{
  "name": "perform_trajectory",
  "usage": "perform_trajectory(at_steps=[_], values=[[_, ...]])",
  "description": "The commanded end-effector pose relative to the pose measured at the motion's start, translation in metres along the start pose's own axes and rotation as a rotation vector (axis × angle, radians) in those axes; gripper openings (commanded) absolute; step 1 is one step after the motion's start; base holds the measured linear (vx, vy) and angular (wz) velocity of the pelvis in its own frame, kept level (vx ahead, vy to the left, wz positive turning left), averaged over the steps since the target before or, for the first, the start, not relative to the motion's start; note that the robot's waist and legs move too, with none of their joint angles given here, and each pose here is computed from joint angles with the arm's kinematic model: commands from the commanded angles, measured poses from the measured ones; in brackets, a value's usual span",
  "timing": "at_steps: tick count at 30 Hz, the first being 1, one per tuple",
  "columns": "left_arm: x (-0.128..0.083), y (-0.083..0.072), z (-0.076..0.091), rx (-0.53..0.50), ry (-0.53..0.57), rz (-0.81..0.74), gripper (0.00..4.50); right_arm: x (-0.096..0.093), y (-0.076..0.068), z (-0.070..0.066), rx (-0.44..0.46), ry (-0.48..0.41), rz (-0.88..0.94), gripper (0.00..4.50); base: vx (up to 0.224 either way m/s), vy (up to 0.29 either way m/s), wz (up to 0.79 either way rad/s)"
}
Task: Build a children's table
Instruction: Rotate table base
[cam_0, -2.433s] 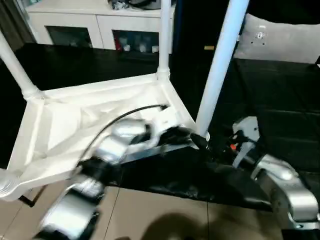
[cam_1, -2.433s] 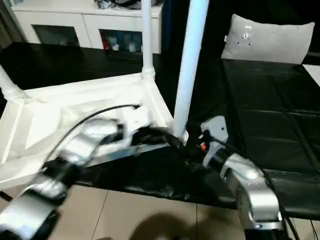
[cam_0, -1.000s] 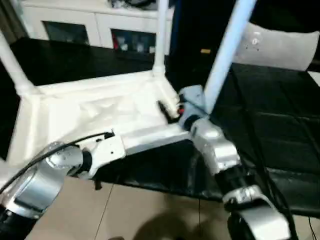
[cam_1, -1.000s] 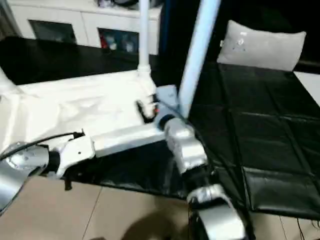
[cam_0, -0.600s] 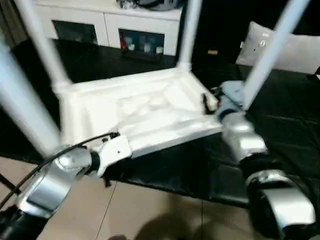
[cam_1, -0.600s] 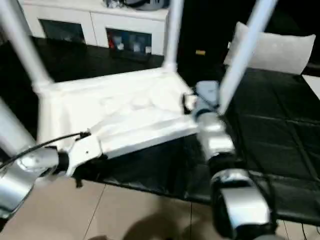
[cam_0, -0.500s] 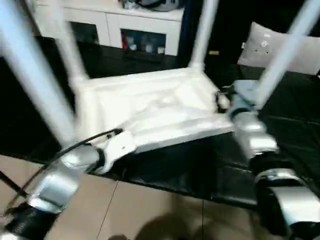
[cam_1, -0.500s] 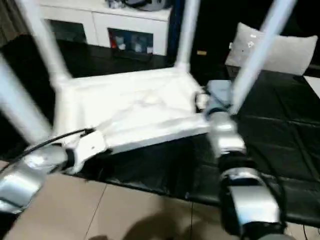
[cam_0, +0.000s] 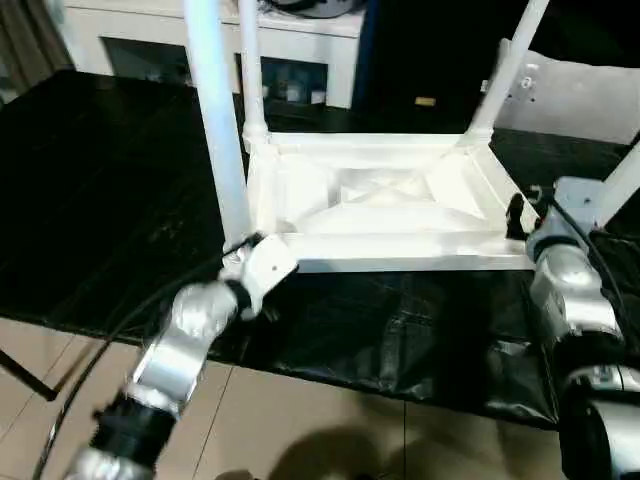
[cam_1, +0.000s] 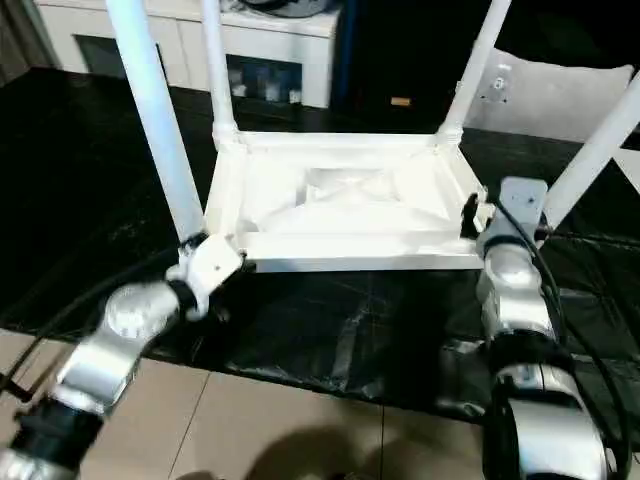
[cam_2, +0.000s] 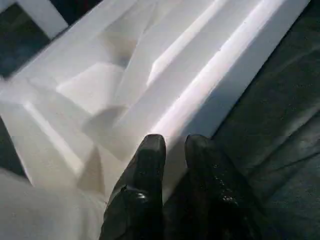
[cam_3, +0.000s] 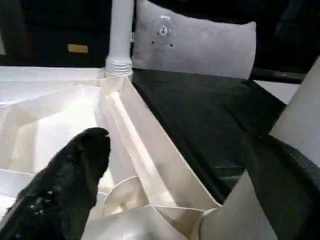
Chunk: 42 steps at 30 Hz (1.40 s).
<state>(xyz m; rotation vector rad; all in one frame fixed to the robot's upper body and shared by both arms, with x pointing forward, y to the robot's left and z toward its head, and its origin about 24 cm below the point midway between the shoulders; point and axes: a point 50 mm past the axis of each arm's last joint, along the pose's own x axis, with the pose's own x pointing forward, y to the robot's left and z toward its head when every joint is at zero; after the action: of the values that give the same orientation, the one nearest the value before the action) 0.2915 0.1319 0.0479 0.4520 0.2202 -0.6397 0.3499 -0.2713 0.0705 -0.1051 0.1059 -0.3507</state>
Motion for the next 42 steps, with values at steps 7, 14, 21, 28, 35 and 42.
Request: perform_trajectory(at_steps=[7,14,21,28,35,42], values=[[-0.036,-0.008,-0.022,-0.255,-0.220,0.088,1.46,-0.032,0.043,0.007,0.094,-0.115,0.423,4.50,0.000,0.000,0.00],[-0.064,-0.017,-0.041,-0.249,-0.329,0.183,2.15,-0.078,0.069,-0.010,0.105,-0.096,0.684,4.50,0.000,0.000,0.00],[-0.080,0.010,-0.050,-0.244,-0.381,0.454,2.60,-0.103,0.072,-0.030,0.095,-0.005,0.743,4.50,0.000,0.000,0.00],[-0.064,0.036,-0.032,-0.244,-0.458,0.404,3.00,-0.104,0.072,-0.050,0.015,0.201,0.679,4.50,0.000,0.000,0.00],[-0.041,0.049,-0.019,-0.269,-0.463,0.299,3.67,-0.095,0.076,-0.052,0.022,0.250,0.650,4.50,0.000,0.000,0.00],[-0.015,0.053,-0.007,-0.349,-0.440,0.125,4.19,-0.076,0.085,-0.050,0.014,0.283,0.617,4.50,0.000,0.000,0.00]])
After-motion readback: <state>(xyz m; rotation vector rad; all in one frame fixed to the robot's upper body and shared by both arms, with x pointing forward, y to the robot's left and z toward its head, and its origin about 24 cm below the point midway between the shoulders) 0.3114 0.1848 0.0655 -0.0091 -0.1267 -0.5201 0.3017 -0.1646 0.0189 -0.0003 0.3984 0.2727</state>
